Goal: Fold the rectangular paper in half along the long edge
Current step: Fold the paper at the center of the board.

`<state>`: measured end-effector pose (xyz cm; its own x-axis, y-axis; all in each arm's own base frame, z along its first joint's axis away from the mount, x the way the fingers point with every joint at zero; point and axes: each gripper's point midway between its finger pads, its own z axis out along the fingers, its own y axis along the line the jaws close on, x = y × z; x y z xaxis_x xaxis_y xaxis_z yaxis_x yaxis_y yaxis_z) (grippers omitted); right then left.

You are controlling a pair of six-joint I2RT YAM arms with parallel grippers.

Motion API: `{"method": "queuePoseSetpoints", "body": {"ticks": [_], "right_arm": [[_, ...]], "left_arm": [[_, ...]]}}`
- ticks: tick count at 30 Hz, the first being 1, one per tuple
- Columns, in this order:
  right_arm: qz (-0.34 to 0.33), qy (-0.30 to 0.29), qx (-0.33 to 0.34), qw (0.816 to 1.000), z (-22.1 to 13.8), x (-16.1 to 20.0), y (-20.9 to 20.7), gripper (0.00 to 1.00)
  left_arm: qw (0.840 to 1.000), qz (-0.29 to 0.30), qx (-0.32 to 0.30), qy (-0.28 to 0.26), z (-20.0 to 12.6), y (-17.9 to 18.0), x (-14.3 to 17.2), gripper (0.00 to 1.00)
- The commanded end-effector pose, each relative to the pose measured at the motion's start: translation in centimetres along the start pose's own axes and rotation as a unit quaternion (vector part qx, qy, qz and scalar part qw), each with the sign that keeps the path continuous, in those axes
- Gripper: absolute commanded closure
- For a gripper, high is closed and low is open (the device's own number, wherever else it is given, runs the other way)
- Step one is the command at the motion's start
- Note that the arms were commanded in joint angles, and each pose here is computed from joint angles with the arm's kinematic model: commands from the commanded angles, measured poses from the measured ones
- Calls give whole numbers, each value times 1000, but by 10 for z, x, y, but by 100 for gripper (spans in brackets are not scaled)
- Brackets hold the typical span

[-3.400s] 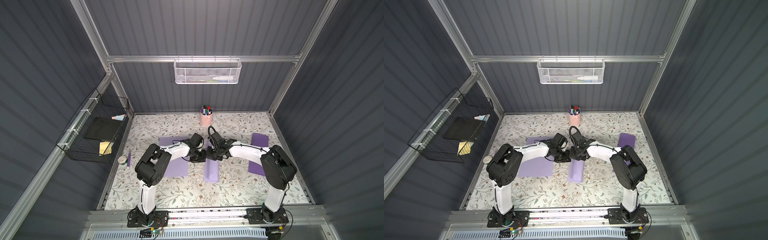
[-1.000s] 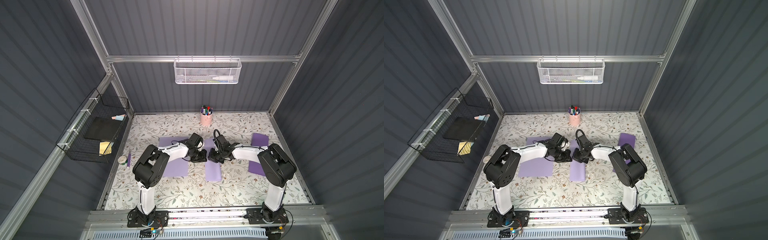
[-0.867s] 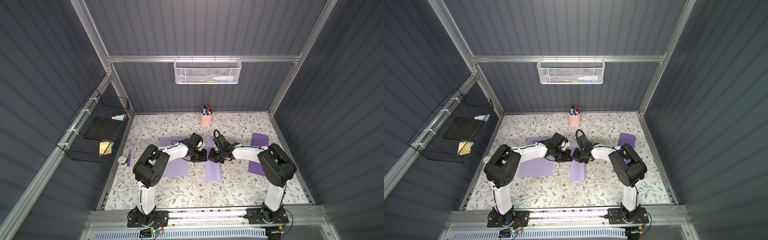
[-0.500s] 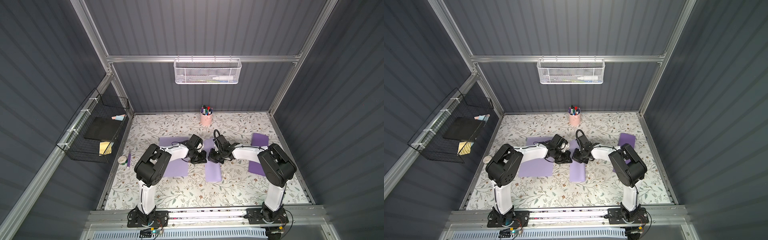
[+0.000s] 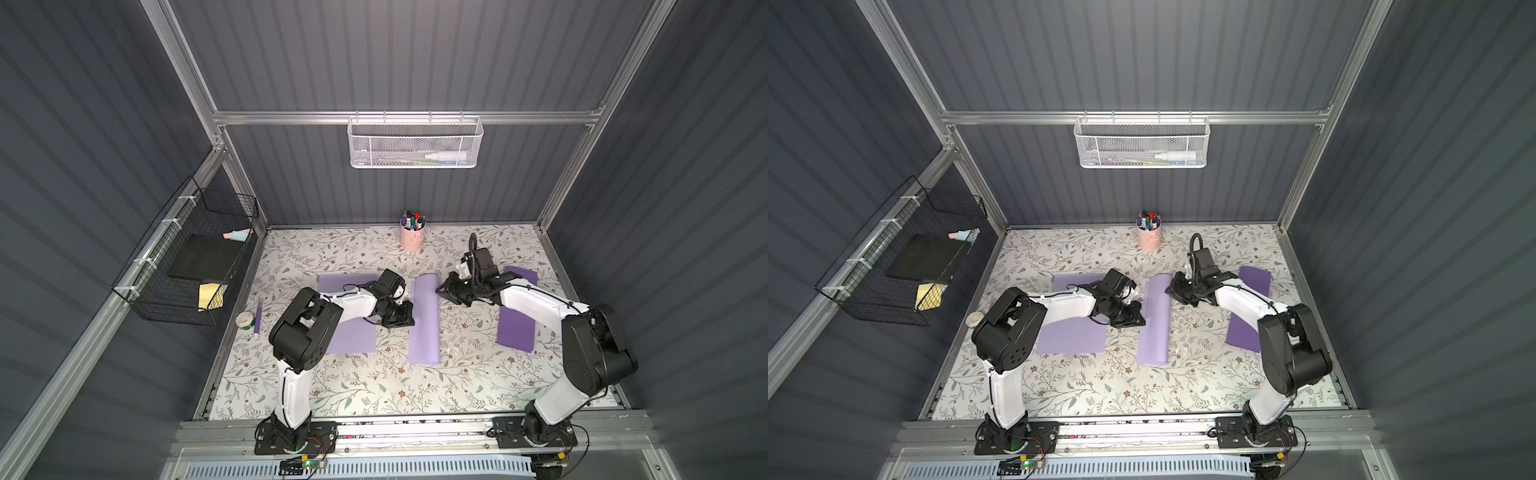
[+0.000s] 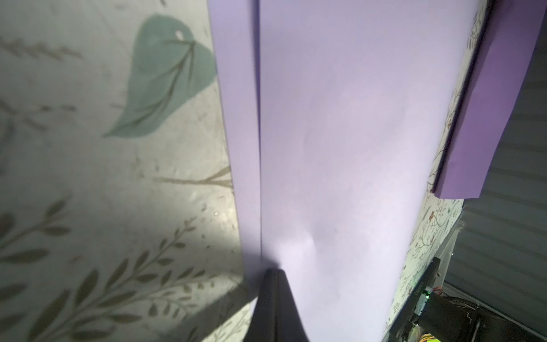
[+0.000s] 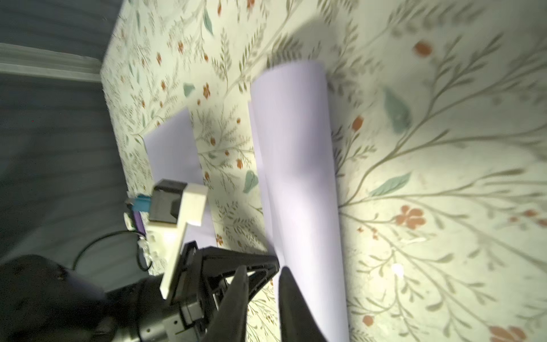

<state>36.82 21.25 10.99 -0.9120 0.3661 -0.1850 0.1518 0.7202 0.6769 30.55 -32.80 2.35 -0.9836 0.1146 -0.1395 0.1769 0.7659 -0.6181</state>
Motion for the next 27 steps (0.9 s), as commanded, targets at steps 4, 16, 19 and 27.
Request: {"method": "queuePoseSetpoints", "body": {"ticks": [4, 16, 19, 27], "right_arm": [[20, 88, -99, 991, 23, -1, -15, 58], [27, 124, -166, 978, 64, 0, -16, 51], [21, 134, -174, 975, 68, 6, -12, 51], [12, 149, -163, 975, 78, 18, -15, 51]], "left_arm": [[998, -30, -39, 36, 15, 31, 22, 99], [998, -26, -41, 37, 12, 30, 22, 99], [998, -26, -40, 38, 12, 29, 22, 99], [999, -18, -39, 32, 8, 25, 19, 99]]}}
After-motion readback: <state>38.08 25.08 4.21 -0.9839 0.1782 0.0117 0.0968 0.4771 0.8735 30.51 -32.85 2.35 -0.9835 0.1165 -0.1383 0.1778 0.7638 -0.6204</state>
